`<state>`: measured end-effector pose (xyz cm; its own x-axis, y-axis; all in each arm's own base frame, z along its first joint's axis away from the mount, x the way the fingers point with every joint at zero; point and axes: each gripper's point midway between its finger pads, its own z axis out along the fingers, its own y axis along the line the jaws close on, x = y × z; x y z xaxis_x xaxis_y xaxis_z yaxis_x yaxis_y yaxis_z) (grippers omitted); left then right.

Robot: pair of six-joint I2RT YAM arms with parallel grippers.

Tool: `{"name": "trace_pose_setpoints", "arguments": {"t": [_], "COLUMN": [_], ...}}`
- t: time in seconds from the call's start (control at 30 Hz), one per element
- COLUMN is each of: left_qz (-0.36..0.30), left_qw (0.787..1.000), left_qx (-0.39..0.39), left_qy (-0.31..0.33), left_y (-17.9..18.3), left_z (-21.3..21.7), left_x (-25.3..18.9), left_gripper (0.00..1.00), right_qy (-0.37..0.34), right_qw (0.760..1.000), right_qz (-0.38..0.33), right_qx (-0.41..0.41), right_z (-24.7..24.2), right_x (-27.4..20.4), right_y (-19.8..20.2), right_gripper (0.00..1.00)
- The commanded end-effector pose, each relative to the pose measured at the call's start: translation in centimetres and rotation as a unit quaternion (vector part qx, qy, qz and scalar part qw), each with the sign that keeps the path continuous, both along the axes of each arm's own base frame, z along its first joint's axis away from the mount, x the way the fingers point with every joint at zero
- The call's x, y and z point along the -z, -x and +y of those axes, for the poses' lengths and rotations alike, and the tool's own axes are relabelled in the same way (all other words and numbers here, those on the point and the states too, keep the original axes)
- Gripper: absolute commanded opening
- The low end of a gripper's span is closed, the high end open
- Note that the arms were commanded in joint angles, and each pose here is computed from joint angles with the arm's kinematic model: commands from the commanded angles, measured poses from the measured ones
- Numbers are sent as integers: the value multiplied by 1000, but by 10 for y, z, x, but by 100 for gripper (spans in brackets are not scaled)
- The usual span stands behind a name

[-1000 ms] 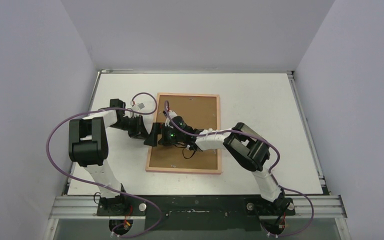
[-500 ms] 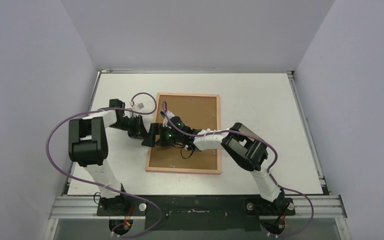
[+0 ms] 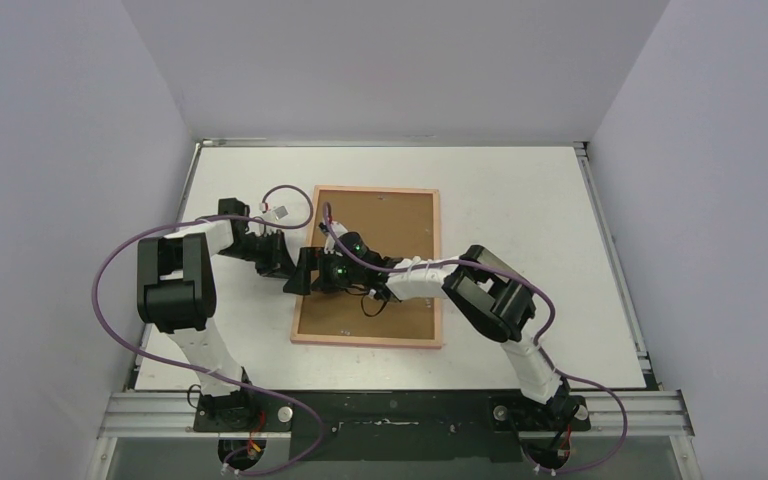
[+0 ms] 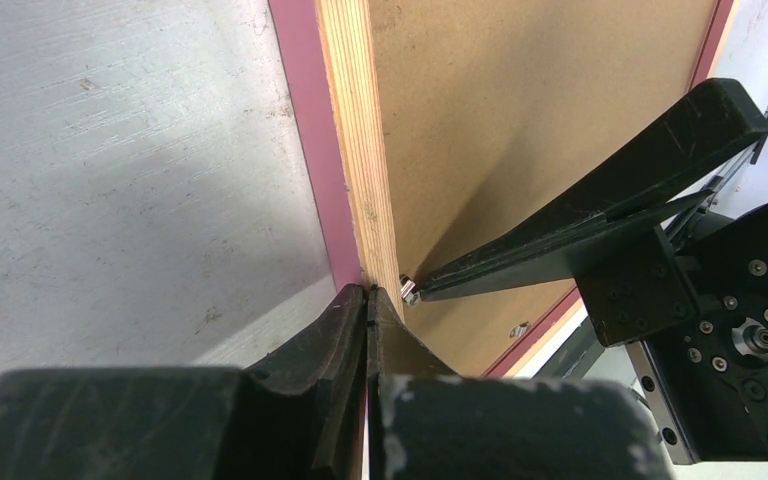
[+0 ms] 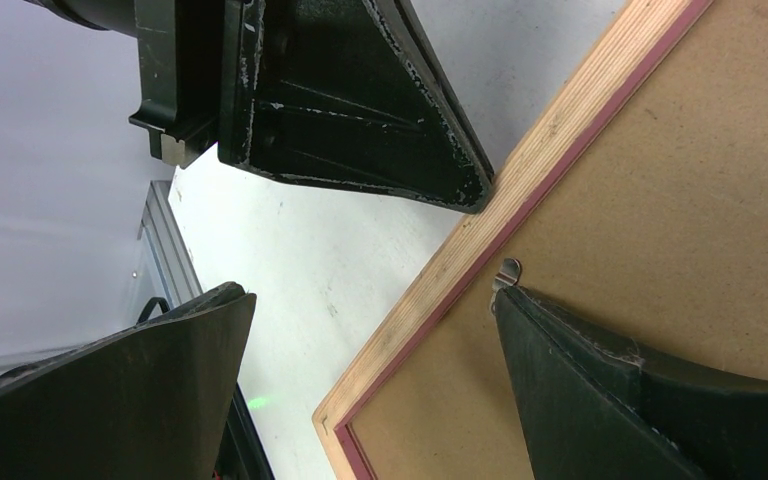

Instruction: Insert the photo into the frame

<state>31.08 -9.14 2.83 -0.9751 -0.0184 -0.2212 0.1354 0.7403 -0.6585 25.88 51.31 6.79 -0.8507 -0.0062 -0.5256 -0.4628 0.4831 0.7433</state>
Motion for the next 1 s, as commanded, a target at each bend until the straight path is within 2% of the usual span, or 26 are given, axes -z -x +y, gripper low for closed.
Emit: {"name": "trace_pose_setpoints", "arguments": {"t": [0.0,0.47,0.67,0.87,0.97], "left_qz": [-15,-13,-12,-9,-10], "left_qw": [1000,1000,1000,999,999], "left_qx": [6,7,3,-5,-3], "left_qy": [9,11,12,30,34], "left_y": [-6,-8,-10,-6,-3], "left_z": [-1,-1,-1,-3,-4], "left_x": [-1,-2,-4,-10,-9], "left_gripper": [0,0,0,0,0], "right_qy": [-20,-16,-23,-30,-24], "right_qw": [999,996,995,995,996], "right_qz": [-23,-40,-67,-99,-89], "right_qx": [-35,-84,-66,-11,1], "right_z": [15,11,2,-24,-32], "right_x": [-12,-15,-42,-75,-76], "right_y": [0,-6,-23,-54,-50], "right_gripper": [95,94,94,95,95]}}
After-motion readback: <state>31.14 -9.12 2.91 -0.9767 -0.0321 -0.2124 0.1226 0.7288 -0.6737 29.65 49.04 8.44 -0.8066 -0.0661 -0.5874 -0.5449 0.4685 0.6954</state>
